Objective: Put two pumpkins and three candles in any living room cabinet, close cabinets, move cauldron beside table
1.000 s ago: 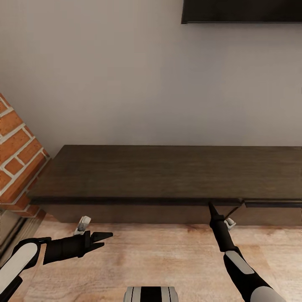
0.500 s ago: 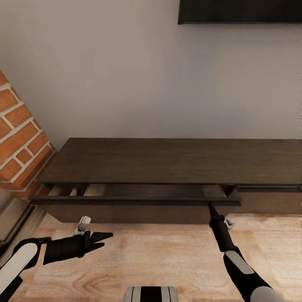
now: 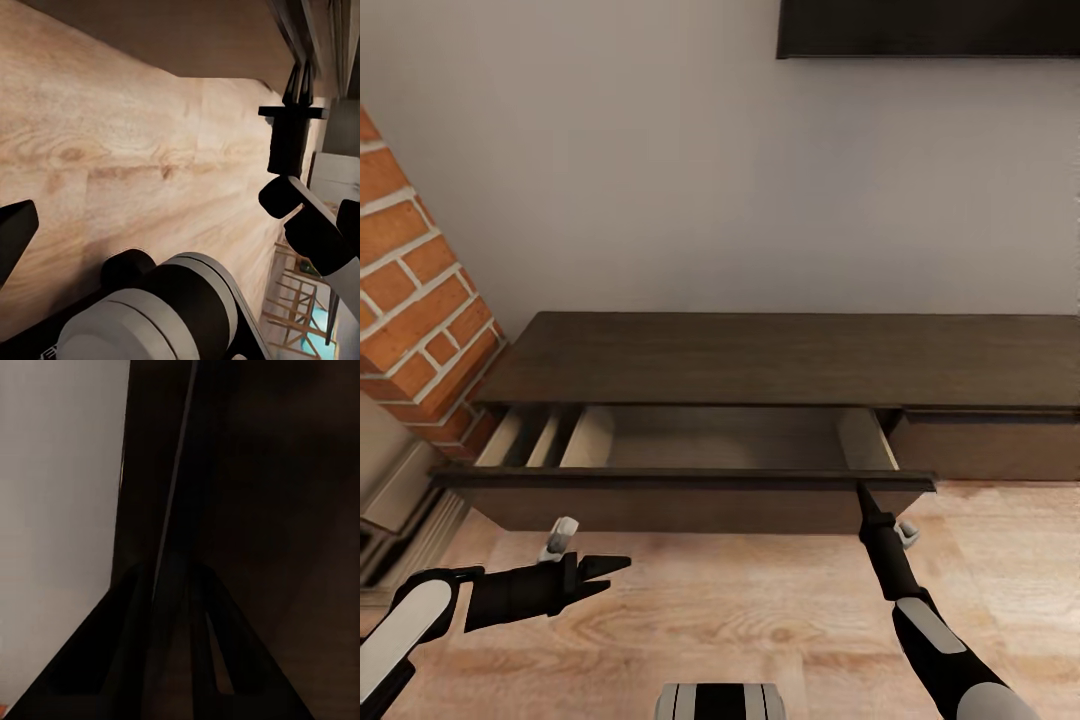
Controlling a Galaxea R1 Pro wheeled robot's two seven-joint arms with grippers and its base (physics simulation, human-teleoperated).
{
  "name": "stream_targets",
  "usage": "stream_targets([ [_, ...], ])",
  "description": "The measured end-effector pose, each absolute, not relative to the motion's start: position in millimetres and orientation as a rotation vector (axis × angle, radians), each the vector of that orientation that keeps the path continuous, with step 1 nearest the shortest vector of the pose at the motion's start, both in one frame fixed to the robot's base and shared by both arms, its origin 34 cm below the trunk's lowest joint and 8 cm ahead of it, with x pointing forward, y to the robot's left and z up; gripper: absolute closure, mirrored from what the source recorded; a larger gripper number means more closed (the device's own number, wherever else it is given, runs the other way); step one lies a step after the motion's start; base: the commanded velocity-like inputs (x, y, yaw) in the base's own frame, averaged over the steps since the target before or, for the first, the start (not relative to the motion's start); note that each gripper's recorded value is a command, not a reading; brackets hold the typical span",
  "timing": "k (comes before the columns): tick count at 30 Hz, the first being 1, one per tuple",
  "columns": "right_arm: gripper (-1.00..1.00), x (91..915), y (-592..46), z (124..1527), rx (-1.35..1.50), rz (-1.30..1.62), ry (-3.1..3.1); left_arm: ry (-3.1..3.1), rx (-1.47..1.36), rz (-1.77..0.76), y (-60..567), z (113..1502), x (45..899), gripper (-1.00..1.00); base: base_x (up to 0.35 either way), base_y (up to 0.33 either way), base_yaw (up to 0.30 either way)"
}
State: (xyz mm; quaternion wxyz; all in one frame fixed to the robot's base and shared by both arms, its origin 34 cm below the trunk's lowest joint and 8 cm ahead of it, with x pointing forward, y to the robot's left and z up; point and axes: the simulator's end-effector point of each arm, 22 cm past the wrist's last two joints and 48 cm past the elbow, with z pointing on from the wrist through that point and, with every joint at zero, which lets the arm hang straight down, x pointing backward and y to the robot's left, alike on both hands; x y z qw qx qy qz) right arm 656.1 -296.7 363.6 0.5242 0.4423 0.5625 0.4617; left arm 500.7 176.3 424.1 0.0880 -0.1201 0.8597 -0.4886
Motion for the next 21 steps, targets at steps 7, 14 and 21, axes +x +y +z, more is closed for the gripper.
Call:
stream_targets([
  [7,1.0,656.1,-296.3,363.6,1.058,1.105,1.347,2.559,-0.358,-1.455,176.3,424.1,500.7,-1.0,-0.261,0.0,0.0],
  [14,1.0,656.1,-296.1,363.8,1.057,1.106,1.348,2.559,-0.358,-1.454,176.4,424.2,500.8,-1.0,-0.227,0.0,0.0],
  [21,1.0,656.1,-296.0,363.8,1.057,1.106,1.348,2.559,-0.358,-1.454,176.5,424.3,500.9,-1.0,-0.09,0.0,0.0],
])
